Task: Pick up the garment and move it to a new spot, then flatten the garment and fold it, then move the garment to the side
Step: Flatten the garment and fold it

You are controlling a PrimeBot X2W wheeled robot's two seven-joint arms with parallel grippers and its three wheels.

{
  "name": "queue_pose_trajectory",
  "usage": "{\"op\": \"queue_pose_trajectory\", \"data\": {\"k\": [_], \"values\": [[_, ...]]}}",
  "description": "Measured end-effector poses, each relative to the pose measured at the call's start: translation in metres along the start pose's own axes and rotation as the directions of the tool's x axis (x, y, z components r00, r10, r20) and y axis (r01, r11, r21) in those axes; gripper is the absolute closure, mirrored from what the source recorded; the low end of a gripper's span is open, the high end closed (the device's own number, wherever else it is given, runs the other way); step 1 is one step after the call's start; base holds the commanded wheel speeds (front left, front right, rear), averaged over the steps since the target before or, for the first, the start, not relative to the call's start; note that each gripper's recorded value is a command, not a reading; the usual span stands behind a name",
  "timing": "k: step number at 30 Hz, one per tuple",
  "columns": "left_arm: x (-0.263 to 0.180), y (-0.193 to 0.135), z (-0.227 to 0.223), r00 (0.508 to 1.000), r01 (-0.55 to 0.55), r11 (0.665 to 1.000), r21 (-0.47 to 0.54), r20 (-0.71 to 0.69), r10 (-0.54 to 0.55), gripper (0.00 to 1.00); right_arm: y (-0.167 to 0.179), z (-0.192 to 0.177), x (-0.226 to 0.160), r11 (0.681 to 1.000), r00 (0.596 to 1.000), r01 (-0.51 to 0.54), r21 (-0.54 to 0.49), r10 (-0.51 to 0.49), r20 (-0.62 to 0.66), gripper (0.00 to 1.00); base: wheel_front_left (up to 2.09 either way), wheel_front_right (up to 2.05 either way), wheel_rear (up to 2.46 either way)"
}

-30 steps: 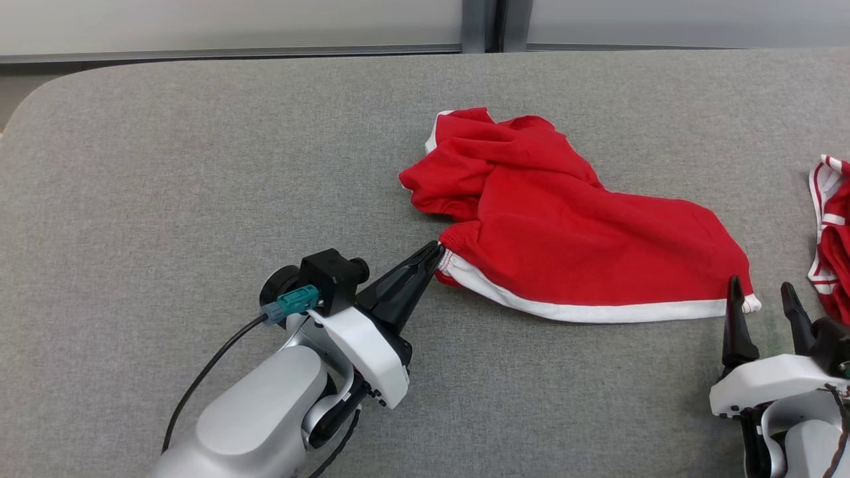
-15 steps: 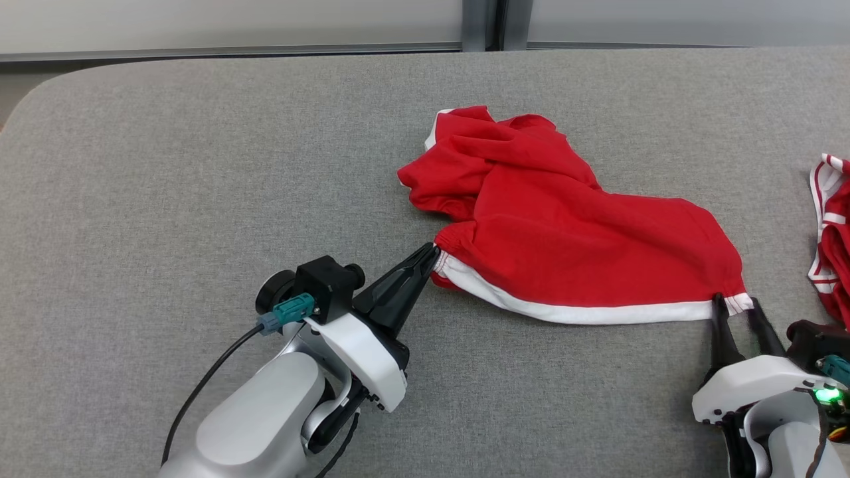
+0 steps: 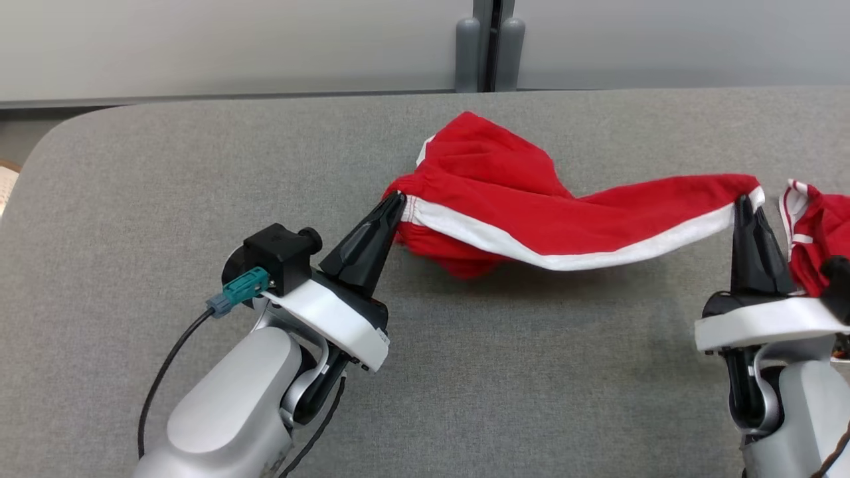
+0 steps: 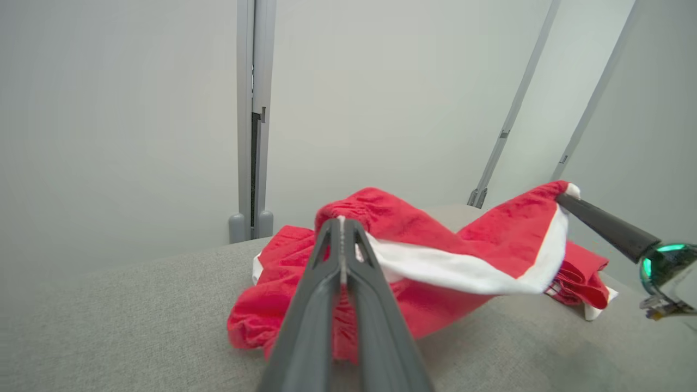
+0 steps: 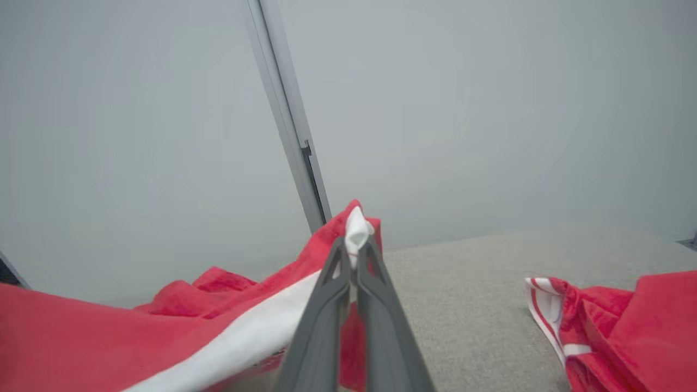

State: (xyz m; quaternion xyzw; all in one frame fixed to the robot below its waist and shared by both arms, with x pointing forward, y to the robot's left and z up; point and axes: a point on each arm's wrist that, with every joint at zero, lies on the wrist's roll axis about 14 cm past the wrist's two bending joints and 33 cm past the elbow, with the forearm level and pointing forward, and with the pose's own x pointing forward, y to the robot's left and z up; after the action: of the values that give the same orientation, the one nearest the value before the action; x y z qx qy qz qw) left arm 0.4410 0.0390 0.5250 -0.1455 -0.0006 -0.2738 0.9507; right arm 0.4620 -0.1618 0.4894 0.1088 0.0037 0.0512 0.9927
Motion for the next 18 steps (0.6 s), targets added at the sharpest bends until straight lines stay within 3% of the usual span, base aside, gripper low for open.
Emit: {"op": "queue_pose_trajectory", "data": {"k": [6,13,18], "values": [[-0.002,-0.011,0.065,0.990,0.017,0.998,0.064,0.142,-0.026,1.00,0.036,0.094,0.005,0.993,0.971,-0.117,0.026,0.109,0.214,1.00,0.00,0.00,0.00],[-0.007,-0.043,0.192,0.930,0.041,0.975,0.220,0.349,-0.118,1.00,0.062,0.235,-0.016,0.986,0.840,-0.162,-0.040,0.159,0.519,1.00,0.00,0.00,0.00],[-0.026,-0.063,0.257,0.873,0.016,0.961,0.277,0.464,-0.148,1.00,0.069,0.291,-0.040,0.987,0.764,-0.118,-0.113,0.163,0.625,1.00,0.00,0.00,0.00]]}}
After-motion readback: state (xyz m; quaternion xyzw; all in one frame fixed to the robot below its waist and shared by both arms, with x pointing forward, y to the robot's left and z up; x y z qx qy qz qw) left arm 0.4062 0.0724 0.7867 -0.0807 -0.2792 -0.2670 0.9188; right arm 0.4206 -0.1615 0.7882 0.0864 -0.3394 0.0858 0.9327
